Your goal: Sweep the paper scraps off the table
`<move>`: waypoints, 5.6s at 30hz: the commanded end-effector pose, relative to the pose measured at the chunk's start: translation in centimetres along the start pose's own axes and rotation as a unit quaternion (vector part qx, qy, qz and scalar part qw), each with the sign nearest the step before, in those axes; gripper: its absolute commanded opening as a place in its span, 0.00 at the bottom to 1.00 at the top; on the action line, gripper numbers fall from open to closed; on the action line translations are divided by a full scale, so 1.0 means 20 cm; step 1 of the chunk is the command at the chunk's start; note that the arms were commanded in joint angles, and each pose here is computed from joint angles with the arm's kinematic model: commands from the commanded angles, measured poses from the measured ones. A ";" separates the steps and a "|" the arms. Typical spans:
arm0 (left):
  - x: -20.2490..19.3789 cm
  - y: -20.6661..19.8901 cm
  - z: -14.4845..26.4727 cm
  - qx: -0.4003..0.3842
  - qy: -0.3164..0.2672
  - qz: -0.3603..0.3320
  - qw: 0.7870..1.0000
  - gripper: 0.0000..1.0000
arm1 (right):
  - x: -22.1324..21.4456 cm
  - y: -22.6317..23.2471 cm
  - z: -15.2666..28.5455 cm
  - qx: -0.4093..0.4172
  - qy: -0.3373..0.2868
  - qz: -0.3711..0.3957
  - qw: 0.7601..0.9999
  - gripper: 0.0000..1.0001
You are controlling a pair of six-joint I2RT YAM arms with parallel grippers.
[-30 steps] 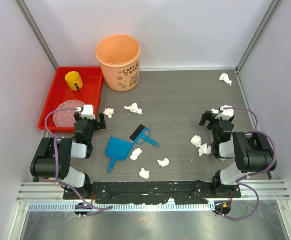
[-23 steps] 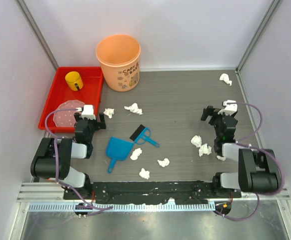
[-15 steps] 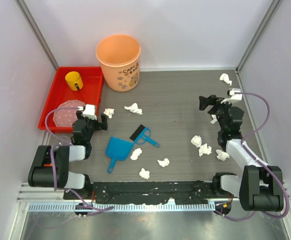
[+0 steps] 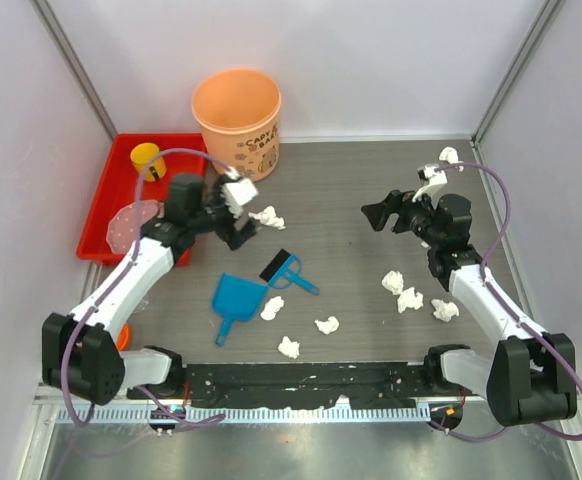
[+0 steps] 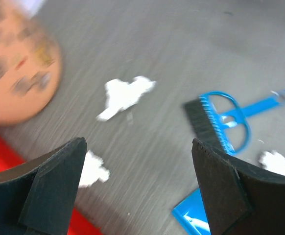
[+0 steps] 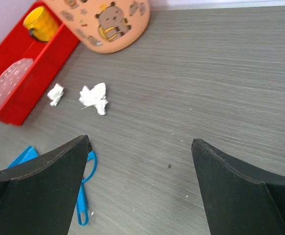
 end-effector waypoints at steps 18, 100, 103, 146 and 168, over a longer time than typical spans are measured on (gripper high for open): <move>-0.47 -0.89 -0.51 -0.427 0.293 -0.272 0.811 0.87 | 0.03 0.20 0.04 0.093 0.034 0.053 0.994 0.91; 0.26 -0.80 -0.44 -0.218 0.141 -0.139 0.956 0.01 | -0.06 0.74 -0.20 0.198 0.157 -0.200 0.947 0.01; 0.27 -0.71 -0.42 -0.154 0.160 -0.114 0.968 0.76 | -0.03 0.68 -0.19 0.157 0.162 -0.171 0.959 0.01; -1.17 -0.31 0.53 -0.013 0.489 0.015 0.872 0.91 | -0.48 1.27 0.20 0.279 0.288 0.313 0.860 0.01; -1.21 -0.33 0.51 -0.054 0.519 0.006 0.853 0.16 | 0.05 0.81 0.31 0.011 0.245 0.174 0.954 0.01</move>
Point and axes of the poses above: each gripper's point midway between its finger pads, its own z axis back along the fingers, its own y axis along the line the jaws close on, x = y × z, the point moved 1 cm from there along z, back along the fingers, and after that the axes turned 15 degrees about z, right-handed, at the moved point
